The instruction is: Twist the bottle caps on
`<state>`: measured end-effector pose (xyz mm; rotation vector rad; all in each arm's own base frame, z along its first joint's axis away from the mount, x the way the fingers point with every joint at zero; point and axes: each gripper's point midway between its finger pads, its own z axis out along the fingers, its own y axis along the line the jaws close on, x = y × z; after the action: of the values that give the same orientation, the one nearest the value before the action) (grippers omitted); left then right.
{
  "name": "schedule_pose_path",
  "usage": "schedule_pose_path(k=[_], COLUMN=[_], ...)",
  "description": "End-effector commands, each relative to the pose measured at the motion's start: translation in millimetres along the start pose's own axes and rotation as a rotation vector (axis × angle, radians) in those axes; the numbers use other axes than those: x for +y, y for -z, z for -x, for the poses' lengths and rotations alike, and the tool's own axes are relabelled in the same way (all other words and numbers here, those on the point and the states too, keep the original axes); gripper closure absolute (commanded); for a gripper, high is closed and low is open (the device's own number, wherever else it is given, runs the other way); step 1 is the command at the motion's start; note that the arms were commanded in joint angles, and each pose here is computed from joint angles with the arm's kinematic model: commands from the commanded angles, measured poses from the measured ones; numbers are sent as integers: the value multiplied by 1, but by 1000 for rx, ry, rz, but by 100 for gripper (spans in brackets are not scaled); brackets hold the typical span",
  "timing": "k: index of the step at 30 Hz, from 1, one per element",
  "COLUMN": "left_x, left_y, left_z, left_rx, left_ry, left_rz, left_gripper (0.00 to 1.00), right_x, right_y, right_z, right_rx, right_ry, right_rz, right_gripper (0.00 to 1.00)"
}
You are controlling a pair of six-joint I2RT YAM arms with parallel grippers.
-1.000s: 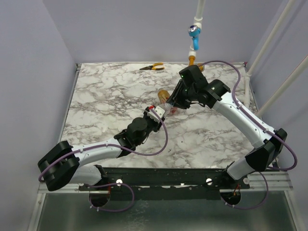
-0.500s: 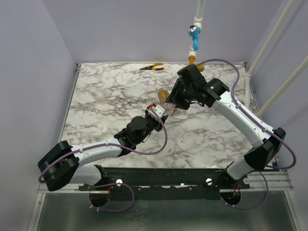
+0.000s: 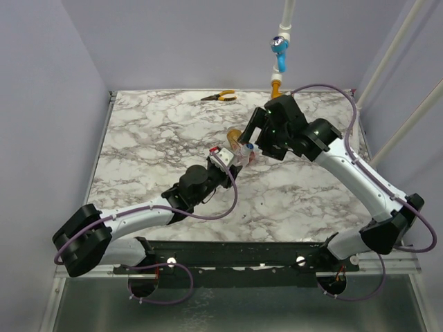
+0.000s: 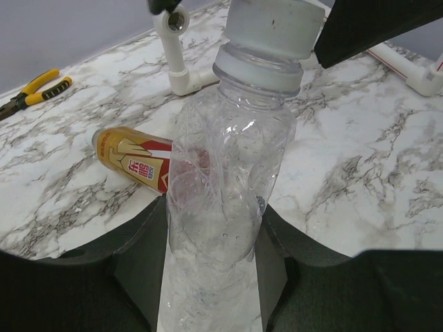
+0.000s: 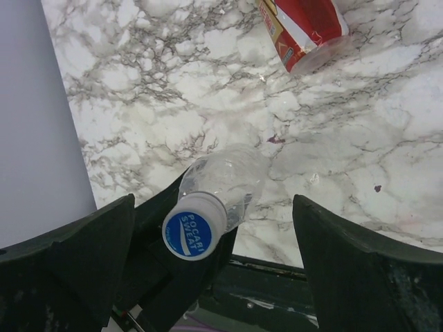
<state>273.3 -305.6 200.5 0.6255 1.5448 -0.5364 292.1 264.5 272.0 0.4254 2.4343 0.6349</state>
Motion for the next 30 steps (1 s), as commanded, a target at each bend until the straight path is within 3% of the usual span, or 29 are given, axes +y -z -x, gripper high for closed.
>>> schedule_pose_path(k=[1, 9, 16, 23, 30], left_x=[-5, -18, -31, -36, -42], left_y=[6, 13, 31, 55, 64], left_z=[7, 10, 28, 40, 44], left_rx=[-18, 7, -9, -6, 5], left_ry=[65, 113, 180, 232, 257], left_rz=[-47, -151, -320, -469, -533], left_gripper=[97, 96, 97, 97, 97], right_x=[1, 35, 36, 40, 48], right_y=[24, 67, 79, 94, 97], right_z=[18, 19, -13, -30, -35], right_rx=[-133, -238, -141, -109, -85], right_ry=[63, 412, 631, 711, 741], right_rz=[82, 418, 554, 669, 722], right_gripper=[2, 1, 8, 25, 32])
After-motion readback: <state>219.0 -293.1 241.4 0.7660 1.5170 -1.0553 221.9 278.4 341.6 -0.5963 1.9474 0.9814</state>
